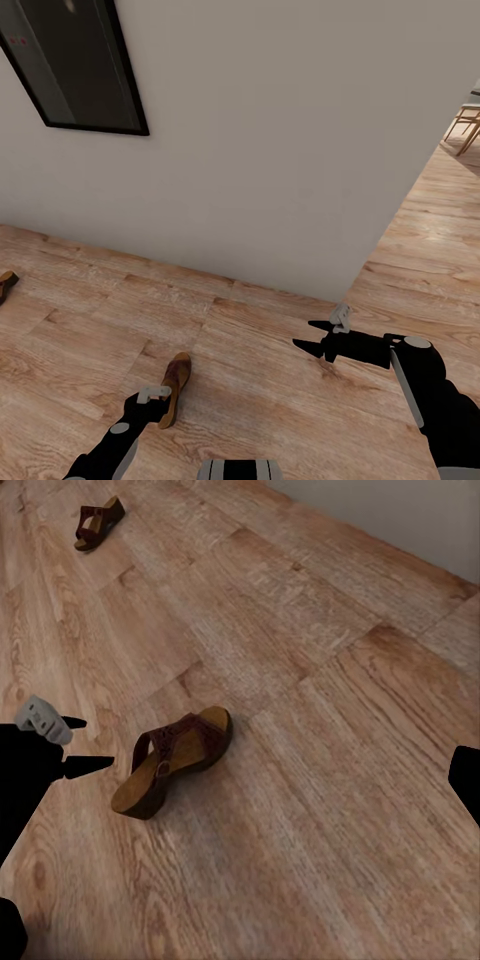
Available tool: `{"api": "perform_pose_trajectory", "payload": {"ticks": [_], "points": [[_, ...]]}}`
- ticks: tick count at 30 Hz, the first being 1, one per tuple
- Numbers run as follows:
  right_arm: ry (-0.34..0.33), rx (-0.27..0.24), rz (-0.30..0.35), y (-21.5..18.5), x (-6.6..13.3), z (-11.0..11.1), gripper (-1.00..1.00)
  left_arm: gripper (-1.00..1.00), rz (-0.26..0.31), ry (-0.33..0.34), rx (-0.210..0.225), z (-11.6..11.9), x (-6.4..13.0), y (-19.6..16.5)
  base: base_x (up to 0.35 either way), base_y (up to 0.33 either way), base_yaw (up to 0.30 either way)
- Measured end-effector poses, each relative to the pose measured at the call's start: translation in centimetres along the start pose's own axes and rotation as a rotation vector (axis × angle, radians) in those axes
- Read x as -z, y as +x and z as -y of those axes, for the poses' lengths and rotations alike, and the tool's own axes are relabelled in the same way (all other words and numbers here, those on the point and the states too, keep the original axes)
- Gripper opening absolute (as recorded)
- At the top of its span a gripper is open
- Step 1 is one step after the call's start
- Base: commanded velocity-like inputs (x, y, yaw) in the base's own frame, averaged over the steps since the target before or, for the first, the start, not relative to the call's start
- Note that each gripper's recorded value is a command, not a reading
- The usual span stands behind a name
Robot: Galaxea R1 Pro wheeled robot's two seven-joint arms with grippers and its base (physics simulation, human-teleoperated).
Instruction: Pick up the two gym shoes and the two sandals from the corridor floor and place them onto the hallstand (shoe rack) in the corridor, making sure they are on the rack and not on the floor. Arrange them so the two gym shoes are next to each other and the two sandals are next to each other.
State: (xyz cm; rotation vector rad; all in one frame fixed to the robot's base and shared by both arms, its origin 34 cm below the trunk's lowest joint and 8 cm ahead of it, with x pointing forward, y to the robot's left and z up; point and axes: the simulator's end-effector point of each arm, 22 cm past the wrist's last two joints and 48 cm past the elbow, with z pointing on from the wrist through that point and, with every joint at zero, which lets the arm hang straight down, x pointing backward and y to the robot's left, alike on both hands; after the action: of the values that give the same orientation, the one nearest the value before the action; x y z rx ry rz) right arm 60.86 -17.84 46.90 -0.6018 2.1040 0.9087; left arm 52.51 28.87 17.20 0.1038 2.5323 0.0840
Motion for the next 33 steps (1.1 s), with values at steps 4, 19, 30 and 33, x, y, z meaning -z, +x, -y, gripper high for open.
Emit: {"api": "perform_pose_trajectory", "payload": {"ticks": [4,19,30,33], "points": [[0.0,0.0,0.0,0.0,0.0,0.0,1.0,1.0,0.006,0.003,-0.008,0.1,0.0,-0.1,0.0,0.0,0.0],[-0.005,-0.032,-0.025,1.8,-0.9,0.8,1.0,1.0,0.003,0.032,-0.046,1.5,-0.7,1.2,0.0,0.0,0.0],[-0.012,-0.079,-0.064,4.7,-2.3,1.9,1.0,1.0,-0.002,0.04,-0.044,1.8,-1.7,3.4,0.0,0.0,0.0],[-0.015,-0.091,-0.075,5.5,-2.6,2.1,1.0,1.0,-0.012,0.042,-0.045,1.9,-2.0,4.2,0.0,0.0,0.0]]}}
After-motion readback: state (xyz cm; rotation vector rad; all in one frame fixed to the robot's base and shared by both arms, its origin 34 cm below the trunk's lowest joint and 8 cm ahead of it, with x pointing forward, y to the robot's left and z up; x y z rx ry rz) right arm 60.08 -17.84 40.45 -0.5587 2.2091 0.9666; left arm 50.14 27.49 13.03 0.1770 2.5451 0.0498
